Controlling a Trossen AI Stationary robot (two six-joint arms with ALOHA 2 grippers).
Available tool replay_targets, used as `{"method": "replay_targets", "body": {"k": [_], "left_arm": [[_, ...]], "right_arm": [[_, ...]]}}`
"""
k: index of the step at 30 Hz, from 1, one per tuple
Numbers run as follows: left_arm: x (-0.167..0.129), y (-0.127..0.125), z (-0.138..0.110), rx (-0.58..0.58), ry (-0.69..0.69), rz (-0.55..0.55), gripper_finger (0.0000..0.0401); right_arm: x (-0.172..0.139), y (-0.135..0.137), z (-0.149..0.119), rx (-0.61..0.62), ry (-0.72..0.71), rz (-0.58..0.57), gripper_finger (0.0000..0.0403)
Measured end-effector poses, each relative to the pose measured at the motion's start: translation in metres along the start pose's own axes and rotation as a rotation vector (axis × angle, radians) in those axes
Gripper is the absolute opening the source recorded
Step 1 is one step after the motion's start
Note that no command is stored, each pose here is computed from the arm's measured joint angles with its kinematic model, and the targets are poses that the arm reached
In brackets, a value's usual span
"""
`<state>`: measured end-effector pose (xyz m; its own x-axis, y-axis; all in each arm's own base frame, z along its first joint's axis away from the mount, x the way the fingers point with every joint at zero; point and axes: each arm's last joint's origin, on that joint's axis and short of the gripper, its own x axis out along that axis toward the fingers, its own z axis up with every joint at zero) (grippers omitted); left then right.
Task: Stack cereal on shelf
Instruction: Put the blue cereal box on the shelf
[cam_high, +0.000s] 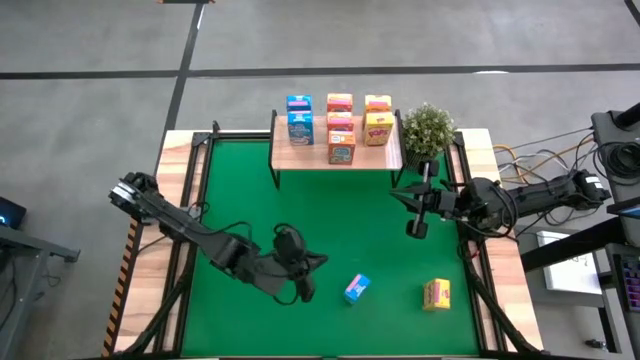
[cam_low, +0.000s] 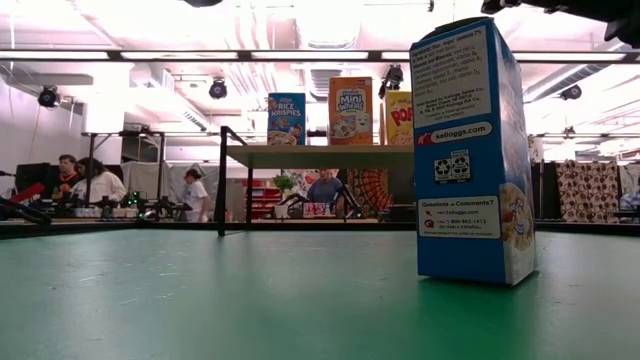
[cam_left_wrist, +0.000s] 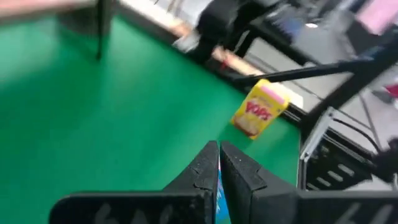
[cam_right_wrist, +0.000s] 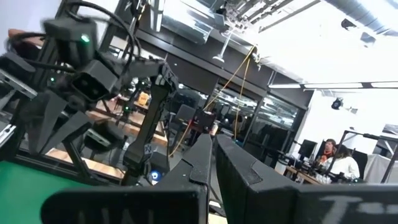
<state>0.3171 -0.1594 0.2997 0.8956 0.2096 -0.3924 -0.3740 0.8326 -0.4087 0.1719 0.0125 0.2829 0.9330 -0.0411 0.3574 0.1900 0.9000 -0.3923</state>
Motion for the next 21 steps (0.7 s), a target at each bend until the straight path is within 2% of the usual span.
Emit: {"method": "replay_targets", "body": {"k": [5, 8, 11, 16, 21], "left_arm": [[0.019, -0.022, -0.004, -0.150, 0.112, 0.134, 0.0000], [0.031, -0.032, -0.008, -0.157, 0.209, 0.230, 0.0000], [0.038, -0.044, -0.006, -0.116, 0.250, 0.299, 0.0008], [0.052, -0.068, 0.000, -0.037, 0.267, 0.276, 0.0050], [0.066, -0.084, -0.001, 0.027, 0.322, 0.242, 0.0123]], "right_arm": [[0.000, 0.000, -0.001, -0.002, 0.014, 0.005, 0.0012], [0.000, 0.000, 0.000, 0.003, 0.013, 0.005, 0.0012], [0.000, 0.001, -0.001, 0.014, 0.021, 0.008, 0.0012], [0.000, 0.001, -0.002, 0.036, 0.035, 0.015, 0.0012], [0.000, 0.002, -0.004, 0.055, 0.058, 0.026, 0.0012]]}}
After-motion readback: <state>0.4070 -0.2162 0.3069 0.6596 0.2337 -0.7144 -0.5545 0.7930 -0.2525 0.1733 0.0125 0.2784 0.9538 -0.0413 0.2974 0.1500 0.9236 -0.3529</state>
